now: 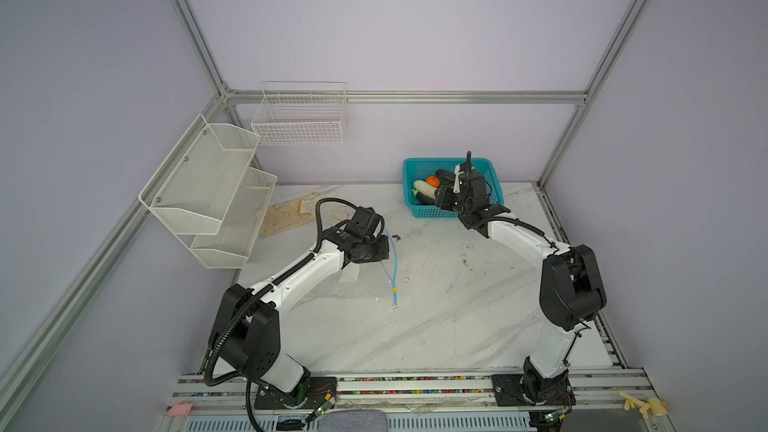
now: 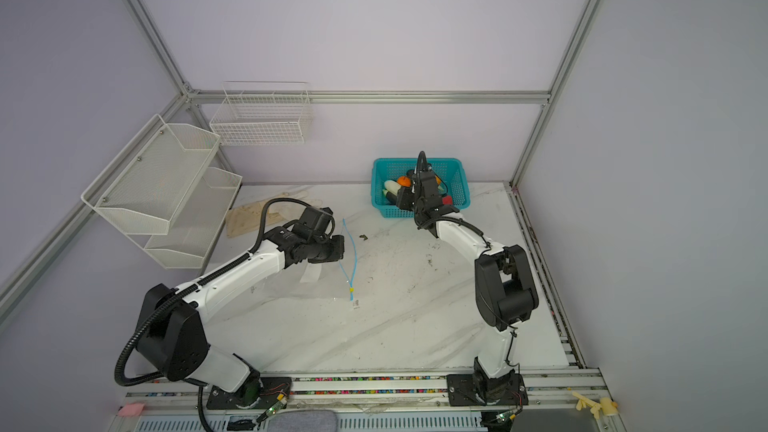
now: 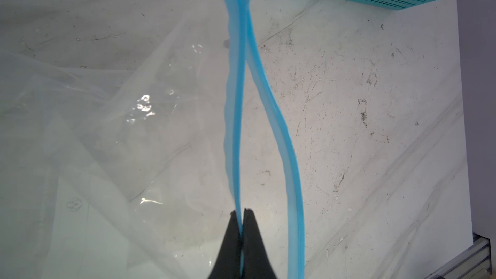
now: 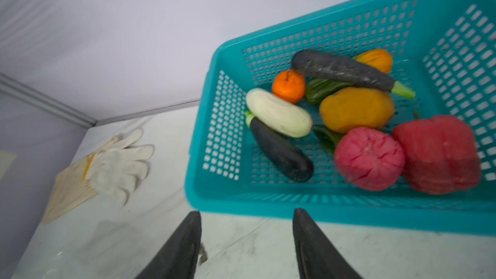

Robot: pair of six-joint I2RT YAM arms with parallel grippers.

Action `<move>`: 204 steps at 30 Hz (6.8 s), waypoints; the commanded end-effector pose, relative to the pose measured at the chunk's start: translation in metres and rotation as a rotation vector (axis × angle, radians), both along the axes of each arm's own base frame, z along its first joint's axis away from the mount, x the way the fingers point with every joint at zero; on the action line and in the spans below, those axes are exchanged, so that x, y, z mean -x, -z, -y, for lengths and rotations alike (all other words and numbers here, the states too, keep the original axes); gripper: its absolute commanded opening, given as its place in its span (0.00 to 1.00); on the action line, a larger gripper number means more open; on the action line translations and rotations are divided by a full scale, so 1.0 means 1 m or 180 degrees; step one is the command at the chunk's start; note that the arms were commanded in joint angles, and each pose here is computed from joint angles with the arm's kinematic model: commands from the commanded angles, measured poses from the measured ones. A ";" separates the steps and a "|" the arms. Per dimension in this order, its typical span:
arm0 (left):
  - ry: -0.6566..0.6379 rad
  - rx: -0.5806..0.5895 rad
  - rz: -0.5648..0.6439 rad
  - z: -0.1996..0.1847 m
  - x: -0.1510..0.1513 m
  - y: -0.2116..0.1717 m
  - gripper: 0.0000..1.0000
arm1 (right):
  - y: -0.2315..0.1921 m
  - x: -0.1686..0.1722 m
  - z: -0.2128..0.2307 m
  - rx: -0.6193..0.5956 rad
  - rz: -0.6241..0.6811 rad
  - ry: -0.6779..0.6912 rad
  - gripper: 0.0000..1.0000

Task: Place the food in the zip-top bag and seal the zipper
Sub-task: 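Move the right gripper over the teal basket of vegetables, then lower the right gripper into the basket toward the dark eggplant, then align the right gripper fingers around the eggplant's green stem end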

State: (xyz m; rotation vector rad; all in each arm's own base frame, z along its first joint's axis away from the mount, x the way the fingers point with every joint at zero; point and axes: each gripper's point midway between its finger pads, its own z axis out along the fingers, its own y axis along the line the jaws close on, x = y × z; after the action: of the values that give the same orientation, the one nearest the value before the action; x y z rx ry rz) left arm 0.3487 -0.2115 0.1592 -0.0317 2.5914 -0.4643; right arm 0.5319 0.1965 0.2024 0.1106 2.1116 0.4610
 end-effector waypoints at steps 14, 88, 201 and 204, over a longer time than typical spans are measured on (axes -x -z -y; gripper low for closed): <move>-0.0040 -0.0057 0.0213 0.007 -0.025 -0.031 0.00 | 0.086 -0.056 0.007 0.0918 -0.0979 -0.0277 0.47; 0.0273 0.0003 0.0131 0.033 -0.023 -0.038 0.00 | 0.087 -0.041 0.013 0.2153 -0.0381 -0.1457 0.64; 0.0337 -0.0009 0.0132 0.036 -0.026 -0.037 0.00 | 0.054 -0.069 0.062 -0.1296 -0.0855 0.0980 0.54; 0.0343 -0.0010 0.0125 0.037 -0.026 -0.037 0.00 | 0.060 -0.077 0.065 -0.1302 -0.0860 0.1032 0.54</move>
State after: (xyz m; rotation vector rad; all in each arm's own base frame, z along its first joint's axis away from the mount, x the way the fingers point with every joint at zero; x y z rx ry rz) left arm 0.3659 -0.2389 0.1616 0.0792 2.6622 -0.4382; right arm 0.5944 0.1377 0.1453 0.6806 2.2286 0.6708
